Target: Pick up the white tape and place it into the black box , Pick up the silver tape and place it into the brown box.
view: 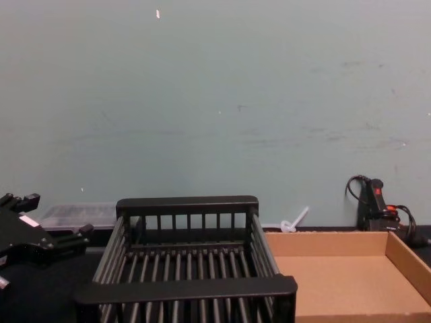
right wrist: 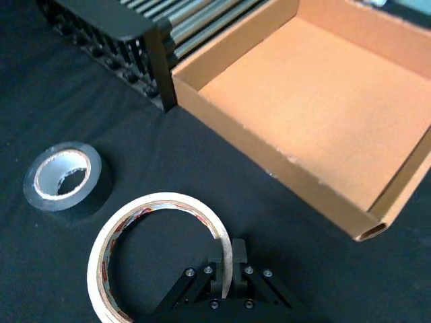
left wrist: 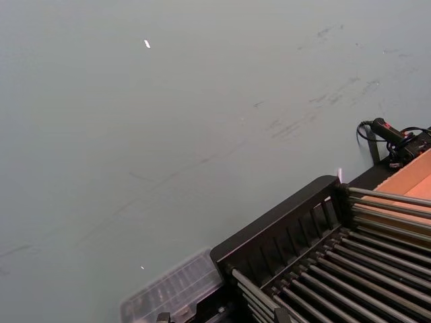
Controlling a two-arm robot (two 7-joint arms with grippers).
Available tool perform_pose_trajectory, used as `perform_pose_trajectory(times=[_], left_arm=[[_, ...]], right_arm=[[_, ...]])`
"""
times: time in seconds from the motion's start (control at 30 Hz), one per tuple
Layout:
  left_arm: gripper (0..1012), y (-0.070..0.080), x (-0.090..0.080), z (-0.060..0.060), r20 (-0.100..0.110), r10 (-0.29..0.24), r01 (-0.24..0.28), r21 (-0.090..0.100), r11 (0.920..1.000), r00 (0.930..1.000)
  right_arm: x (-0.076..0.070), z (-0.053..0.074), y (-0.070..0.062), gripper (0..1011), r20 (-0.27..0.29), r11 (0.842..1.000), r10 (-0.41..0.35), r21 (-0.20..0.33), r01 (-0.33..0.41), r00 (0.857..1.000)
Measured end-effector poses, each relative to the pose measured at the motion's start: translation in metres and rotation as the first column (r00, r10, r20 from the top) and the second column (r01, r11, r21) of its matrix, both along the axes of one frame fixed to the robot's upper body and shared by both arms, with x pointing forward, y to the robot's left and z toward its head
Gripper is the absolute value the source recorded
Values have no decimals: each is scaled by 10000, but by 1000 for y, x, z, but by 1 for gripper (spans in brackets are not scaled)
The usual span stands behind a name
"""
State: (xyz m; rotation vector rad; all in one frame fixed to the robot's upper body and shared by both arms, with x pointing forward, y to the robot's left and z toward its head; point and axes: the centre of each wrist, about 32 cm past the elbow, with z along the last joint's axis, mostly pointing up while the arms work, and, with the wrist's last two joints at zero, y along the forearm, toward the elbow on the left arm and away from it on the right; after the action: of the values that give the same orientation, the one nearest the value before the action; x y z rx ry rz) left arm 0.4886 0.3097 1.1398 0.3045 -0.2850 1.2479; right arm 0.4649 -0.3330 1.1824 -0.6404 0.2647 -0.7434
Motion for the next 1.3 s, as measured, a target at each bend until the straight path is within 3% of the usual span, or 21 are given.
perform_pose_trajectory(times=[0.33,0.77,1.3], left_arm=[[1001,0,0,0,0,0,0,-1,10000,10000],[1001,0,0,0,0,0,0,0,10000,10000],[1001,0,0,0,0,0,0,0,10000,10000]], right_arm=[[5,22,0,93,839,9982,-275,550,229,9961],[38,53,19,93,2182,9949,-339,996,123,9753],[78,63,56,93,2618,9959,70,850,-303,9651]])
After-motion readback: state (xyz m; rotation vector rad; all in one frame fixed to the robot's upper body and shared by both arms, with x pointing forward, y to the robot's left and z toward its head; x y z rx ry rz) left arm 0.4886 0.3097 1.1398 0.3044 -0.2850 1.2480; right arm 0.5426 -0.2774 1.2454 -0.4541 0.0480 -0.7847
